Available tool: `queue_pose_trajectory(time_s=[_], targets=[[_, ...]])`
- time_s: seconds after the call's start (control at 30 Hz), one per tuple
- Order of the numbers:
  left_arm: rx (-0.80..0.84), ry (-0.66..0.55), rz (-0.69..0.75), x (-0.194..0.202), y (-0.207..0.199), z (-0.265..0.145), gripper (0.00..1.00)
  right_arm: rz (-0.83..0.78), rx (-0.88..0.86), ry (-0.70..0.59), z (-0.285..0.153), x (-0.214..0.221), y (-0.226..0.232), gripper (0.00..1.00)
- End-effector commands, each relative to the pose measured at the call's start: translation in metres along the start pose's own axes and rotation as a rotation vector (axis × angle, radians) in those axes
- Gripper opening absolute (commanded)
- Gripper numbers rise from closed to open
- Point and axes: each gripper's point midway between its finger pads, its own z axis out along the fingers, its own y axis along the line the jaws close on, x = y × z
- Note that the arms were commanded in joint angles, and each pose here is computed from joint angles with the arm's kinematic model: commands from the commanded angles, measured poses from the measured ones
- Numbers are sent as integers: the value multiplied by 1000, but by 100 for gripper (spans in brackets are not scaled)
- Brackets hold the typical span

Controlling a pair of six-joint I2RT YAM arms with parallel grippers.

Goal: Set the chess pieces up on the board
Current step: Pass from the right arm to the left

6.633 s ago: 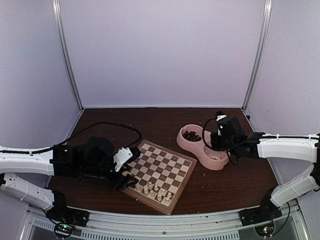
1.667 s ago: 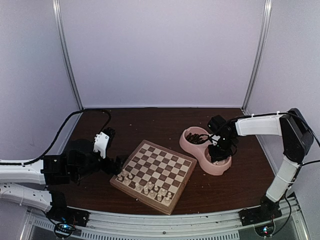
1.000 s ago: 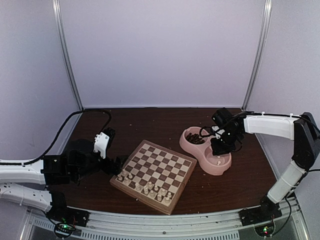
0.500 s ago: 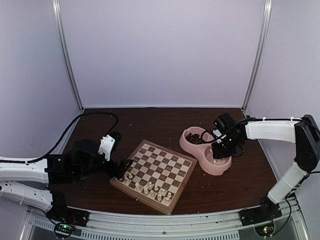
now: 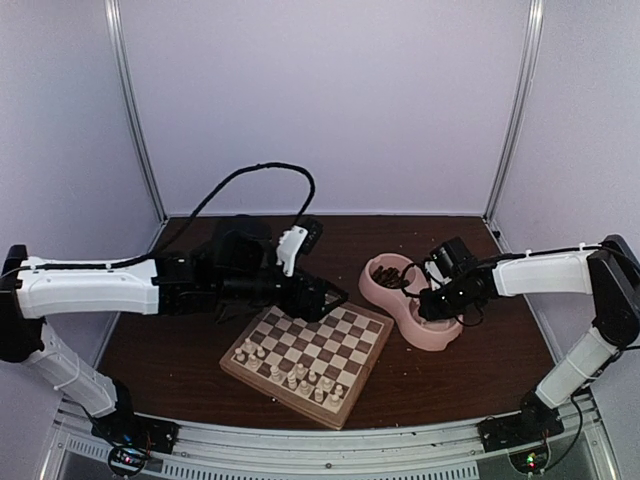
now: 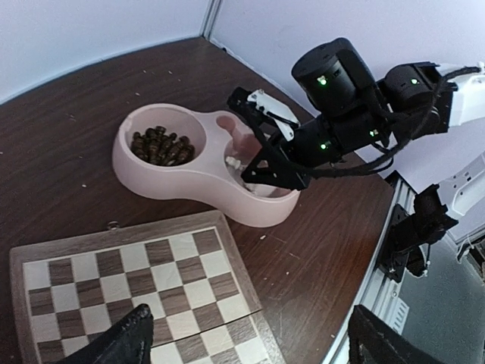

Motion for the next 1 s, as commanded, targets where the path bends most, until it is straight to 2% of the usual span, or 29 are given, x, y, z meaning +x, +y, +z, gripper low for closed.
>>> queue_pose_trajectory(time_s=[0.0, 0.13, 0.5, 0.63, 0.97], targets=[[61, 94, -99, 4, -11, 41, 89, -23, -33, -79, -10, -7, 10, 16], [94, 135, -183, -1, -10, 77, 87, -36, -33, -77, -10, -1, 11, 16], [198, 120, -379, -18, 12, 137, 69, -65, -64, -118, -17, 0, 20, 15], [163, 135, -425, -15, 34, 159, 68, -75, -75, -141, -20, -1, 23, 15], [202, 204, -516, -5, 36, 200, 67, -127, -83, -171, -25, -3, 34, 14]])
